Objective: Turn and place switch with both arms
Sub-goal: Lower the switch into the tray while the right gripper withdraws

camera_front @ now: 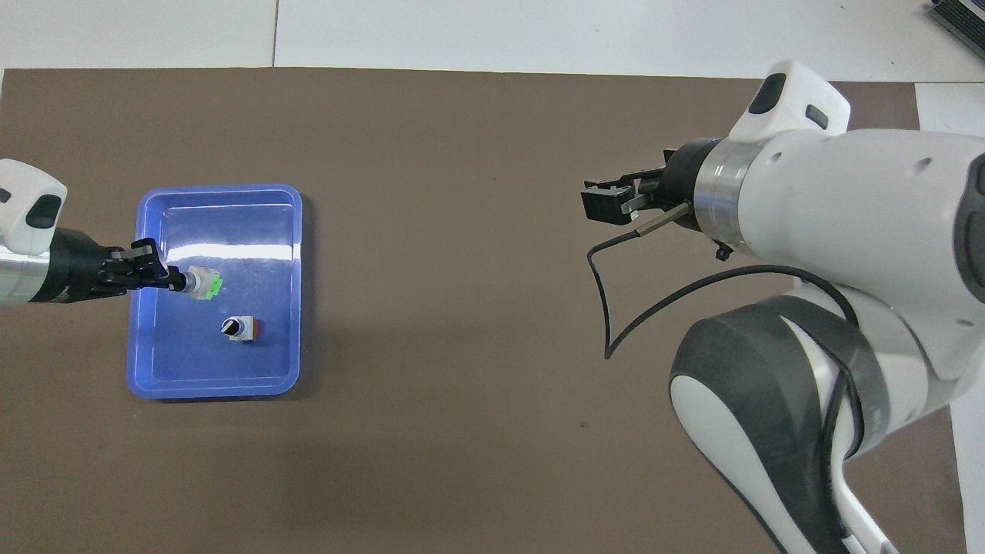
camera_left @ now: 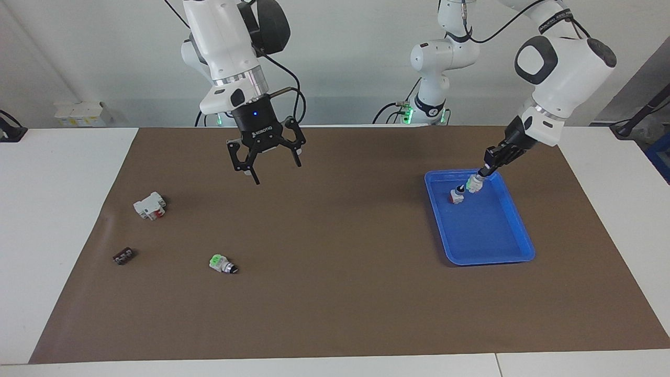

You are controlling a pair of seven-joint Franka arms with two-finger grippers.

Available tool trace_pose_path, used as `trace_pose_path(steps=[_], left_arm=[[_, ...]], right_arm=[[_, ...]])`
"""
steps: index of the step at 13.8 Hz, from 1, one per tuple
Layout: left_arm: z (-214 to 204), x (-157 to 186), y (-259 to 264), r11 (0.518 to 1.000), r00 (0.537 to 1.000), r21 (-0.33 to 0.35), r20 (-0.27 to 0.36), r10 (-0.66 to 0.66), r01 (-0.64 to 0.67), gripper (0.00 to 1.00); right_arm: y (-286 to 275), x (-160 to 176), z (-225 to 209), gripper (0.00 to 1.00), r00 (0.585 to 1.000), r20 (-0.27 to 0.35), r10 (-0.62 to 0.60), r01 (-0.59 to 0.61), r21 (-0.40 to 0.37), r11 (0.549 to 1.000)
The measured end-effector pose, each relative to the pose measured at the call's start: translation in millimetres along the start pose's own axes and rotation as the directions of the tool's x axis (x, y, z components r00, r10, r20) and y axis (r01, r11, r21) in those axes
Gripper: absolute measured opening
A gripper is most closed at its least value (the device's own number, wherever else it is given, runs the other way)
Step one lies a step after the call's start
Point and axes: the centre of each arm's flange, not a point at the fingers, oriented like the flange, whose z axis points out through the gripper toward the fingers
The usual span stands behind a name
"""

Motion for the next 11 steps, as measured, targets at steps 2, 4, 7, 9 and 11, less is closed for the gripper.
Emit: trace_pose_path(steps=[2, 4, 7, 9, 11], left_arm=[[21.1, 9.1, -10.4, 0.997, 0.997, 0.047, 0.025, 0.067, -0.069, 0.1], [40.5, 13.6, -25.6, 0.992, 0.992, 0.054, 0.054, 0.115, -0.118, 0.1], [74.2, 0.6, -40.9, 0.984, 0.981, 0.054, 0.099, 0.164, -0.17, 0.1], [88.6, -9.1, -45.0, 0.982, 0.977, 0.055, 0.12, 0.174, -0.182, 0.1], [96.8, -14.9, -46.3, 0.98, 0.977, 0.059, 0.107, 0.183, -0.19, 0.1]], right_arm=[[28.2, -5.4, 1.0, 1.0, 0.994, 0.057, 0.089, -0.087, -0.034, 0.996], [54.4, -10.1, -1.9, 1.0, 0.985, 0.107, 0.133, -0.125, -0.078, 0.989], [75.0, -18.2, -19.5, 1.0, 0.964, 0.197, 0.181, -0.143, -0.195, 0.97], [108.1, -27.4, -42.4, 1.0, 0.943, 0.222, 0.247, -0.19, -0.252, 0.949], [142.0, -41.1, -66.7, 1.0, 0.917, 0.239, 0.32, -0.249, -0.285, 0.926]])
